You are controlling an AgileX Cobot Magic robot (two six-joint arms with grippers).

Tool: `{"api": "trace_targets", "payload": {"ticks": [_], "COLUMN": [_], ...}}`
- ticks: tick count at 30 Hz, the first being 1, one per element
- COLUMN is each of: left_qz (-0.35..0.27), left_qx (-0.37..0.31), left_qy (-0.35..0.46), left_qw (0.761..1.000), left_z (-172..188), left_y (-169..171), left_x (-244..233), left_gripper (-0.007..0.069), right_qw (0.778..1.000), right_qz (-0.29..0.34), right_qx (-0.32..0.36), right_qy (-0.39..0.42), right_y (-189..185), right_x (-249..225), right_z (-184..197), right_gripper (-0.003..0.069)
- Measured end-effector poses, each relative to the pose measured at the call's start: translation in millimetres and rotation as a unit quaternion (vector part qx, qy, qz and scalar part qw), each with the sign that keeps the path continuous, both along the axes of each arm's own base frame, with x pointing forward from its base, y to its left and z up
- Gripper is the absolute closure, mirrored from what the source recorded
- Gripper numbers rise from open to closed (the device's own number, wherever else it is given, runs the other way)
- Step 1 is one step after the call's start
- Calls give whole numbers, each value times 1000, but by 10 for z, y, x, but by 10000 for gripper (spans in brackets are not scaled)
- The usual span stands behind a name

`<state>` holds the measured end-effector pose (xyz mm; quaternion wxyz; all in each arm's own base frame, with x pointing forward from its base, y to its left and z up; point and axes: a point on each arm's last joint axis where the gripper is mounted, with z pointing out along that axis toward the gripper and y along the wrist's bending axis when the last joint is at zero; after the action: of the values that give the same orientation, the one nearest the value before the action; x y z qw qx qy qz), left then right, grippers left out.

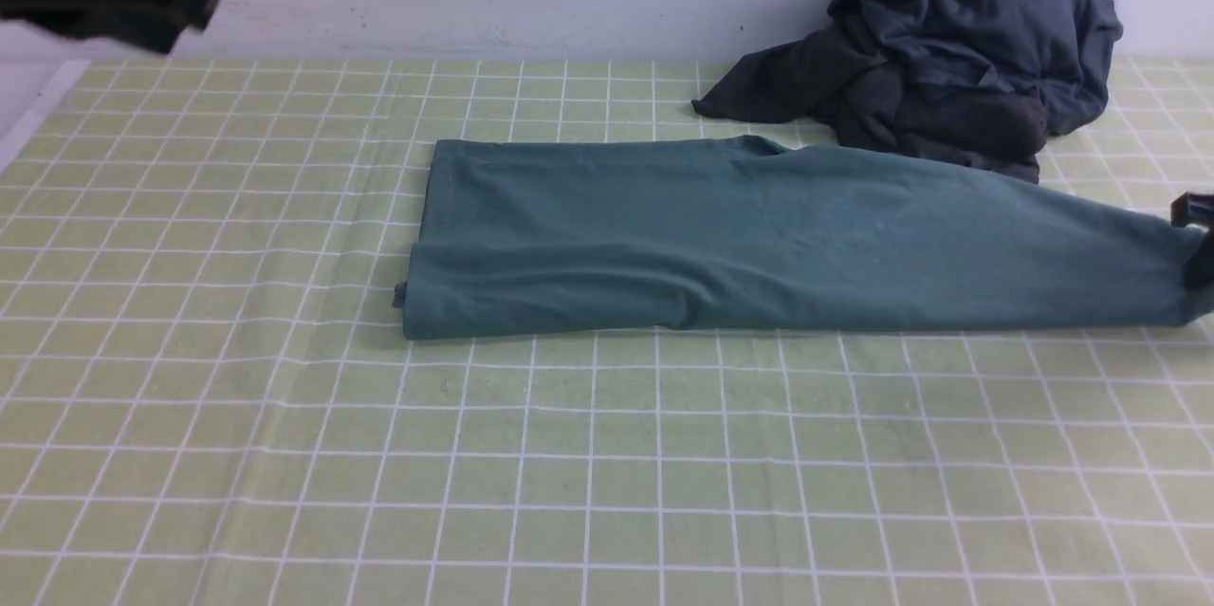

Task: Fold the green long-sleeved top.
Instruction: Use the right arm to clamp the right edge of the fabric, then use the right arm to drag the right edge of the fabric to the left and folds it over the left edge

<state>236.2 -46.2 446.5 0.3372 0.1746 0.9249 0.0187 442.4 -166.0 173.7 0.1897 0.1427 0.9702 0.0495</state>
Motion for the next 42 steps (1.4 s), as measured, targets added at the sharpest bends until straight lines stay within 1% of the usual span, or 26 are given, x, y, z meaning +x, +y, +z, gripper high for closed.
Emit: {"api": "trace_targets", "payload": {"ticks": [1,2,4,5,7,9,11,12,13,15,16,17,19,23,24,27,28,29,30,32,34,36,39,40,41,42], "left_qz": [20,27,78,83,124,143,147,145,141,133,129,126,123,119,120,120,120,120,119,117,117,117,116,114,112,112], "left_qx": [9,11,12,14,11,1,-5,-10,-14,-19,-20,-22,-31,-48,-51,-55,-56,-57,-59,-61,-62,-63,-64,-67,-69,-70], "left_qy": [2,3,10,11,25,16,2,-6,-13,-20,-22,-22,-23,-43,-45,-52,-54,-56,-61,-68,-69,-70,-73,-81,-86,-88], "left_qw": [1000,1000,997,996,992,990,989,989,990,991,991,992,992,991,990,990,990,990,989,989,989,989,988,988,988,987], "left_z": [-72,-98,-317,-363,-716,-1023,-1265,-1409,-1573,-1769,-1874,-1959,-2037,-2008,-1999,-1985,-1983,-1978,-1968,-1959,-1957,-1956,-1950,-1940,-1932,-1929], "left_y": [82,105,249,268,375,423,442,445,442,435,430,424,408,390,388,391,391,391,390,388,388,388,385,381,378,376], "left_x": [-214,-274,-670,-728,-1058,-1221,-1299,-1331,-1354,-1369,-1374,-1375,-1376,-1365,-1369,-1386,-1386,-1390,-1394,-1393,-1393,-1392,-1388,-1378,-1372,-1369], "left_gripper": [628,628,628,628,628,628,628,628,628,628,628,628,628,628,628,628,628,628,628,628,628,628,628,628,628,628], "right_qw": [1000,1000,997,997,988,979,973,969,964,958,952,948,933,914,909,898,897,894,888,881,875,871,870,874,878,881], "right_qz": [2,4,4,3,7,23,47,68,97,144,180,205,265,332,349,371,374,378,385,392,400,411,425,430,429,425], "right_qx": [-7,-13,-43,-46,-63,-56,-40,-27,-12,12,27,36,49,37,31,31,31,31,30,28,20,1,-30,-51,-63,-64], "right_qy": [-9,-16,-62,-68,-142,-192,-222,-235,-246,-247,-245,-240,-237,-230,-225,-233,-232,-237,-249,-263,-272,-267,-249,-221,-205,-200], "right_y": [-28,-33,-76,-81,16,223,480,686,978,1430,1793,2041,2692,3482,3696,4080,4122,4200,4328,4433,4476,4457,4400,4331,4291,4275], "right_x": [-16,-21,-80,-84,-148,-147,-106,-64,-9,59,95,125,156,185,198,192,185,175,150,111,77,58,52,60,83,98], "right_z": [176,276,806,867,1495,1843,2016,2081,2121,2102,2057,1991,1820,1406,1220,930,897,851,816,832,887,922,906,844,770,738], "right_gripper": [624,636,655,655,656,656,656,656,656,656,656,656,656,639,618,533,519,488,425,356,316,314,342,395,432,447]}}
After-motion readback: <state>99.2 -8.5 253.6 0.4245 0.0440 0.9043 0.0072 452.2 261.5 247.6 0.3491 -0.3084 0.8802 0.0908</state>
